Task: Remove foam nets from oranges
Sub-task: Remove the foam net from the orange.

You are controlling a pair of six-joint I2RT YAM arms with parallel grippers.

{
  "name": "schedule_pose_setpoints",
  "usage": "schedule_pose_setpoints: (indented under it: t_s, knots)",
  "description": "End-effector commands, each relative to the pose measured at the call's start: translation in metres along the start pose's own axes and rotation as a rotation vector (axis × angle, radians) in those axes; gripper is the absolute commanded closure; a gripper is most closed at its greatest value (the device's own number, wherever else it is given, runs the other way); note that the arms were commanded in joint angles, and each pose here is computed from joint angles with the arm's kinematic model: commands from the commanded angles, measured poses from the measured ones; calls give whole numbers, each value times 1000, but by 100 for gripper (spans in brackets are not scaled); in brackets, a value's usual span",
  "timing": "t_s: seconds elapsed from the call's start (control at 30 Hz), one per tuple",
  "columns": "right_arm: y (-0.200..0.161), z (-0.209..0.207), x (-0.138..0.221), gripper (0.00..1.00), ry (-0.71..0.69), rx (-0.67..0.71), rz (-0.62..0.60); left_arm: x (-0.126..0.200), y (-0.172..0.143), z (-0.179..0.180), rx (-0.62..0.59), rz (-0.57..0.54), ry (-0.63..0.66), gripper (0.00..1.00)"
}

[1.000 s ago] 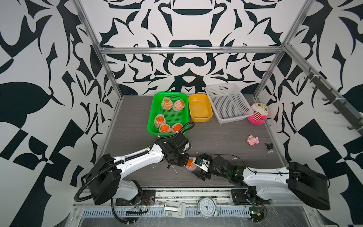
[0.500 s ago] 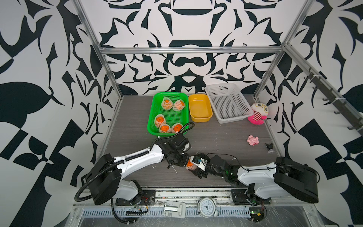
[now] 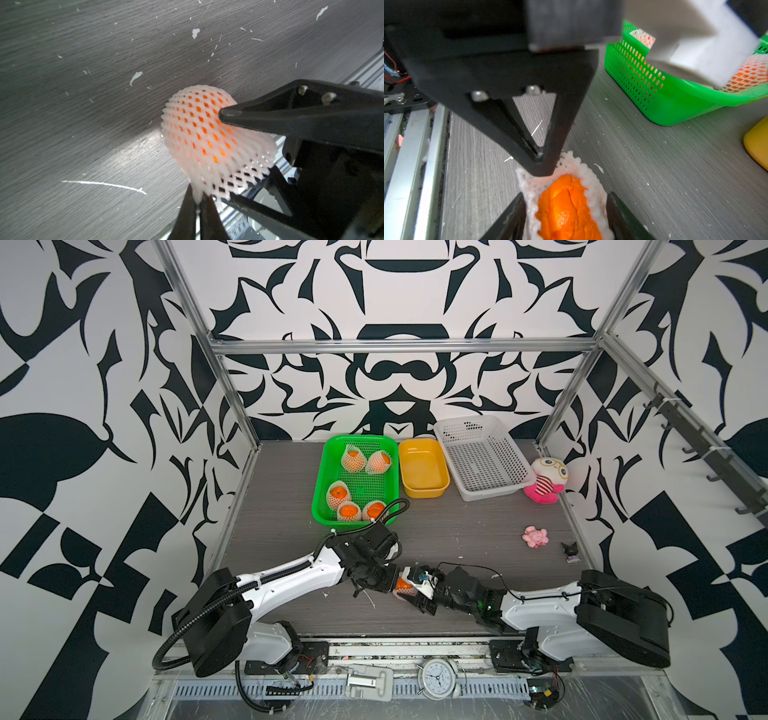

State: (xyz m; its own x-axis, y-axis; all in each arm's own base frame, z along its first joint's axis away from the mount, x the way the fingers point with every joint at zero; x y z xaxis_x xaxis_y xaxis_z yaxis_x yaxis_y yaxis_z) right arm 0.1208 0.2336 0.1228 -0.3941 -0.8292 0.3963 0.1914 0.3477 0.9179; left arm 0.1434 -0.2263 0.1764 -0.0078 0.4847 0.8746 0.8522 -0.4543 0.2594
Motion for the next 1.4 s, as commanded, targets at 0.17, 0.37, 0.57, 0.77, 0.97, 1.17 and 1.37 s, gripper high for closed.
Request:
schedule_pose_setpoints:
  t_s: [0.17,0.37,0.57,0.77,0.97,1.17,1.37]
  knots:
    - [15,-1,2,45,-26,-2,-78,3,-7,0,21,-10,-29,82]
    - [13,-2,2,52,-35,4,-70,9,-8,-1,12,-47,-35,71]
    - [15,-2,3,58,-39,11,-73,24,-9,-2,-8,-137,-36,51]
    - [16,-2,3,60,-43,14,-68,34,-8,-3,-27,-222,-39,40]
    - [18,-2,3,63,-42,14,-68,43,-10,-1,-44,-300,-33,36]
    - [21,-2,5,65,-39,16,-73,51,-11,-1,-64,-353,-22,31]
    - [27,-2,6,71,-47,24,-68,53,-12,0,-81,-384,-20,30]
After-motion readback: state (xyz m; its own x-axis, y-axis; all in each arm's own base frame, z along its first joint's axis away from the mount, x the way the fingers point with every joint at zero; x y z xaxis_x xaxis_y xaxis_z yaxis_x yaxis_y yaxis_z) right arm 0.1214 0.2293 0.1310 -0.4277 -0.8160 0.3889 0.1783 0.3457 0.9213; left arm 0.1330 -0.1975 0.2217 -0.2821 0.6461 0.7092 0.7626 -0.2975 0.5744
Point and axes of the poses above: each gripper's point midway between its finger pads, its own x axis back along the fingers, its own z axis along the line the jaws close on, y = z × x, the point moved 10 cm from there along x, back along the fingers, and after that the axes turned 8 degrees about -x, right-handed, at the moved point
